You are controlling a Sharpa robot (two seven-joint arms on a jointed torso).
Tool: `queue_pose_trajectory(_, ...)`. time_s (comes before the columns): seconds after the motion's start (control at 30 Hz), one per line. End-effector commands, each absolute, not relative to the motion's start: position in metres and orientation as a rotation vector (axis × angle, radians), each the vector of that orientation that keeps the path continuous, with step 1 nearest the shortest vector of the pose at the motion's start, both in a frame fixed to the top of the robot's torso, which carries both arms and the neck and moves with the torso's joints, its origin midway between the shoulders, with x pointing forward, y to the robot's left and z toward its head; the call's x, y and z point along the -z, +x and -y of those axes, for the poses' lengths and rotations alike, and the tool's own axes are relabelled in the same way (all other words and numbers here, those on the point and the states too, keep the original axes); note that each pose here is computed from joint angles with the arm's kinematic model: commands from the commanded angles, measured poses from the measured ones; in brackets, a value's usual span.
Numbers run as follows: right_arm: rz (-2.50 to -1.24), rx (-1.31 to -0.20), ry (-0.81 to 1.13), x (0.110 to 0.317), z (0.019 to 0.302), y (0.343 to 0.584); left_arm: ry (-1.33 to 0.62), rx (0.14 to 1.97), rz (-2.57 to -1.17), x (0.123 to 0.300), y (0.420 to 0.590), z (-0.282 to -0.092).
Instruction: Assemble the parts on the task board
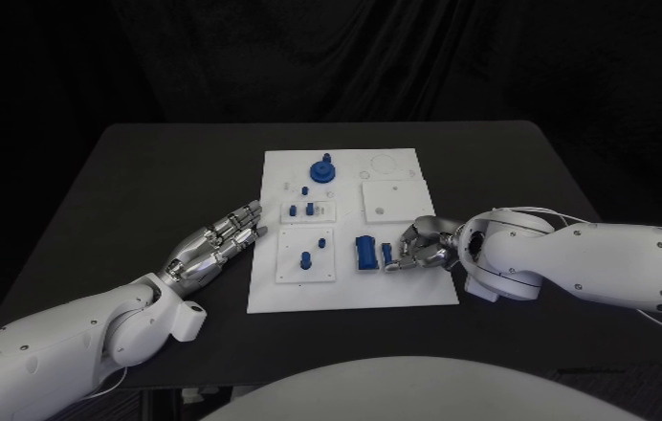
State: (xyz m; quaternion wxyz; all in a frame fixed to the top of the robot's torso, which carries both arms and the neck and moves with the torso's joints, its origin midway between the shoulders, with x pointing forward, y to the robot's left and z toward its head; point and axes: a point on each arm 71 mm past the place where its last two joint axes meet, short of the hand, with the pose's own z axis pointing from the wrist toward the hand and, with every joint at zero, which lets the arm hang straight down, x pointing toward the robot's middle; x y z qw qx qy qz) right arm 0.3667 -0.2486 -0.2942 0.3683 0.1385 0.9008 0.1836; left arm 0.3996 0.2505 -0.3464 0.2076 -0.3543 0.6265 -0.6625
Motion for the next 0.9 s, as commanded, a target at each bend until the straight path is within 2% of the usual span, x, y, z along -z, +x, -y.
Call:
queue_pose_trajectory(0.03,-2.344,-0.434,0.349,0.299,0.250,0.365,-0.999,1.842,-1.763,0.350,0.397,-0.249)
queue_pose_trajectory(0.3,-2.352,-0.443,0.339,0.299,0.248,0.364,-0.999,1.844,-1.761,0.350,0.397,-0.249)
queue_pose_trajectory(0.47,-2.315,-0.476,0.342,0.296,0.249,0.364,-0.997,1.845,-1.752,0.349,0.397,-0.249)
queue_pose_trajectory(0.67,-2.190,-0.557,0.361,0.284,0.252,0.364,-0.988,1.839,-1.723,0.348,0.396,-0.251)
queue_pose_trajectory(0.9,-1.928,-0.727,0.407,0.250,0.256,0.374,-0.978,1.832,-1.678,0.341,0.391,-0.253)
